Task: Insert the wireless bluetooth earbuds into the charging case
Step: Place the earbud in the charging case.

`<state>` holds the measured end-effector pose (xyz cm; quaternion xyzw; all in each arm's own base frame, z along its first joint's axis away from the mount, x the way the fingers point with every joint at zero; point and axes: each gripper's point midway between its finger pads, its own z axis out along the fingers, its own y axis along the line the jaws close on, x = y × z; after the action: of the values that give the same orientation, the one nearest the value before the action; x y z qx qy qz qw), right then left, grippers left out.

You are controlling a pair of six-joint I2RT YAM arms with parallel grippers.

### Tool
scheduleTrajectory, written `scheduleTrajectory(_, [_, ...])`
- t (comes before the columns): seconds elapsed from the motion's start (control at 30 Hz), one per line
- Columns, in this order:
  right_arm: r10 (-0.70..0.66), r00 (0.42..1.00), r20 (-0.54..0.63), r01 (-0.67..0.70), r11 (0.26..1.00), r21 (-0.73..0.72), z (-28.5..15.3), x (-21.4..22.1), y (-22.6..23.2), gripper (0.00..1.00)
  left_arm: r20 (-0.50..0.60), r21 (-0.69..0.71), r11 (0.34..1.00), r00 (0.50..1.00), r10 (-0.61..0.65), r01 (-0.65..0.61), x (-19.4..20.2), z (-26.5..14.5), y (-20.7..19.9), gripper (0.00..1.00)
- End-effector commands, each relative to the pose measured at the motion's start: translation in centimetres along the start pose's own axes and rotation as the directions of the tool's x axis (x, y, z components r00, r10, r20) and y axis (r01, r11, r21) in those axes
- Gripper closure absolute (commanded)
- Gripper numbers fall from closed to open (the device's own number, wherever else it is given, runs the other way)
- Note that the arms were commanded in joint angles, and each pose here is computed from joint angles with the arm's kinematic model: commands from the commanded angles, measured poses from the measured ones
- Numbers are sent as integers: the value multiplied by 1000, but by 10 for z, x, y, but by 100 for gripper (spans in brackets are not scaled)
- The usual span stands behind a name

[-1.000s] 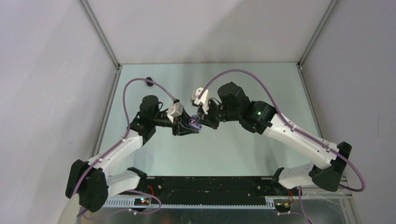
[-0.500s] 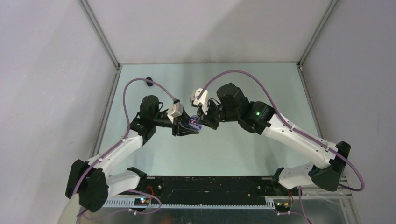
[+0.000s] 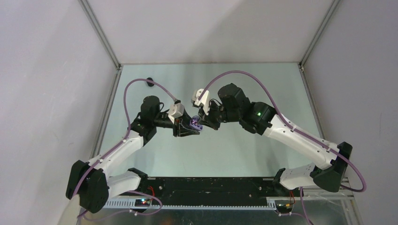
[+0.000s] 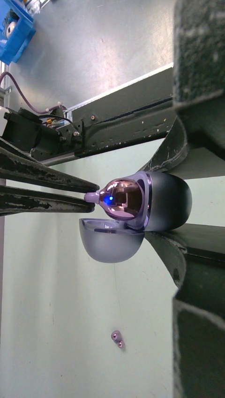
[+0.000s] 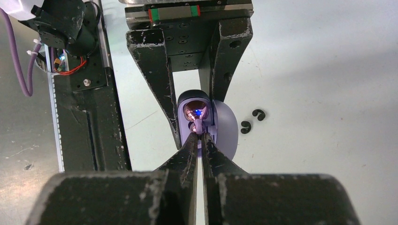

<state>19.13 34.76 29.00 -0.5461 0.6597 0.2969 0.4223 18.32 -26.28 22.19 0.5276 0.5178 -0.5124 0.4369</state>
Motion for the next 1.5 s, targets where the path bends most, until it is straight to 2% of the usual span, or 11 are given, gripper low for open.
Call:
scheduleTrajectory(0.0, [-25, 998, 52, 24, 1000, 20, -7, -12, -4, 95, 13, 23, 999, 999, 48, -48, -6, 1, -3, 100])
scheduleTrajectory(0.47, [-15, 998, 62, 15, 1000, -2, -12, -12, -3, 96, 12, 20, 998, 999, 51, -52, -6, 1, -2, 100])
scheduleTrajectory(0.93, [-13, 1000, 22, 14, 1000, -23, 8, -3, 3, 93, 11, 22, 998, 999, 53, -54, -6, 1, -3, 100])
scheduleTrajectory(1.07, [-19, 1000, 23, 20, 1000, -20, 8, -4, 4, 84, 7, 20, 998, 998, 56, -56, -4, 1, -3, 100])
scheduleTrajectory(1.17, [-26, 999, 29, 26, 1000, -16, 3, -8, 4, 69, 7, 21, 998, 998, 57, -57, -4, 1, -3, 100])
scheduleTrajectory(1.23, [-34, 999, 39, 35, 999, -25, -5, -14, 7, 63, 7, 21, 998, 998, 57, -57, -5, 1, -3, 100])
scheduleTrajectory(1.3, [-40, 997, 62, 43, 998, -49, -17, -23, 12, 60, 7, 22, 998, 998, 56, -57, -4, 1, -3, 100])
scheduleTrajectory(1.47, [-46, 990, 131, 54, 997, -54, -56, -38, 8, 58, 0, 17, 998, 998, 68, -68, -4, 1, -2, 100])
